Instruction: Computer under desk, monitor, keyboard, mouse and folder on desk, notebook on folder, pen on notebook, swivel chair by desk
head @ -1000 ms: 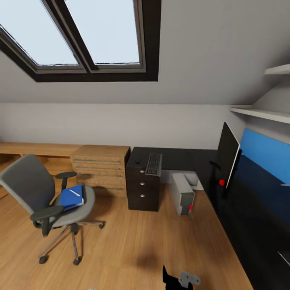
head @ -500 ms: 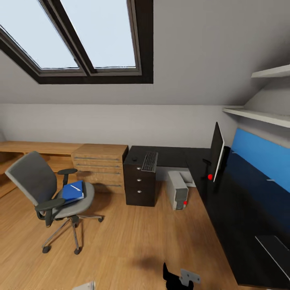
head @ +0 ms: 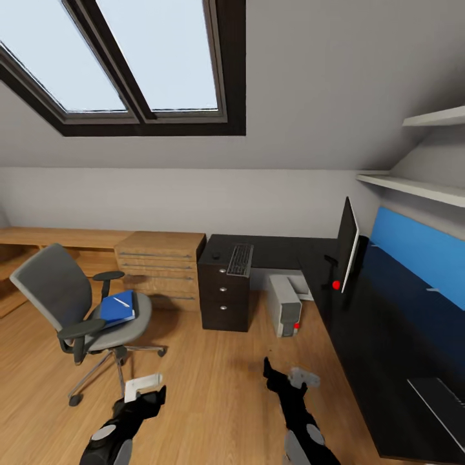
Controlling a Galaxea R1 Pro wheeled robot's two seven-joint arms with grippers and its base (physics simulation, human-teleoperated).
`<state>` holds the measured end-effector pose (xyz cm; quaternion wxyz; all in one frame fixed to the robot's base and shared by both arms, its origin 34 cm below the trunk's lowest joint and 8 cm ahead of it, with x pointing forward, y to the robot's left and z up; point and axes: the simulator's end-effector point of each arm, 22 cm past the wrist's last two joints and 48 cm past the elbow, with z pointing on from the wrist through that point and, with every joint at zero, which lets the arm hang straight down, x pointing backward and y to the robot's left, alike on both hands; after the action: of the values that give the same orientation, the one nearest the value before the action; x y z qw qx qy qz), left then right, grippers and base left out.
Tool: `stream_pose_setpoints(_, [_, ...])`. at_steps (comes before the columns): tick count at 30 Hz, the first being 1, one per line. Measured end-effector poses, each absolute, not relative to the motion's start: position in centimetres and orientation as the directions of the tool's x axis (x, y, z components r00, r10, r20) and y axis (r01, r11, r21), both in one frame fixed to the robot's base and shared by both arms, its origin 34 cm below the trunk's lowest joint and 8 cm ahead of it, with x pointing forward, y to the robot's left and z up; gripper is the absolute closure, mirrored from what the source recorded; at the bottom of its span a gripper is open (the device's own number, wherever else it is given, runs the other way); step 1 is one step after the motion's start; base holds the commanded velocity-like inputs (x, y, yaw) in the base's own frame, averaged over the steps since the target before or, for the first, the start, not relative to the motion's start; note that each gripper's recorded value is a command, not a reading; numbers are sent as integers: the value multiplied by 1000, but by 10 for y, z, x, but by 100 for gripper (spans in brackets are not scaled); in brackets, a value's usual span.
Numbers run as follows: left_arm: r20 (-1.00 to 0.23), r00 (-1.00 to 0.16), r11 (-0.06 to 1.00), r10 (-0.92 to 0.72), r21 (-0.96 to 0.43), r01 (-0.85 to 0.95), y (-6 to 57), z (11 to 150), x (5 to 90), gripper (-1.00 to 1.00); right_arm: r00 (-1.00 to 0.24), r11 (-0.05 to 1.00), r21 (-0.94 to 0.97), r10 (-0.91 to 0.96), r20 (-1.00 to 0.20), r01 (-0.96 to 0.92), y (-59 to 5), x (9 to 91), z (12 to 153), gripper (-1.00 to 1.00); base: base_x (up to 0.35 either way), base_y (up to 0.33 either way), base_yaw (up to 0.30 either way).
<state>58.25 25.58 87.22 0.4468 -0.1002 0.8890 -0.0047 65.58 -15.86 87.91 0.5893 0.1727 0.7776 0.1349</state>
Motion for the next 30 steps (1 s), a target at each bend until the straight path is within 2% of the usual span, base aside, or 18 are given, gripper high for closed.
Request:
stream_pose_setpoints(7, [-830, -530, 985, -171, -125, -122, 239, 940, 596, -100, -469, 942, 285, 336, -816, 179, -207, 666, 892, -100, 0, 0, 0])
stream_pose_setpoints(10, [-836, -524, 986, -164, -135, -93, 224, 949, 597, -100, -526, 947, 255, 320, -788, 196, -223, 662, 891, -100, 0, 0, 0])
stream_pose_setpoints(16, [-832, -536, 989, -146, -138, -55, 205, 950, 595, -100, -551, 942, 243, 332, -766, 230, -247, 659, 898, -100, 0, -86, 0])
stream_pose_setpoints(21, [-807, -575, 991, -134, -95, -98, 216, 927, 588, -100, -545, 941, 241, 334, -770, 236, -252, 660, 903, -100, 0, -278, 0])
stream_pose_setpoints(30, [-807, -574, 985, -137, -51, -163, 232, 926, 584, -100, -533, 940, 249, 339, -776, 235, -253, 661, 907, -100, 0, -311, 0])
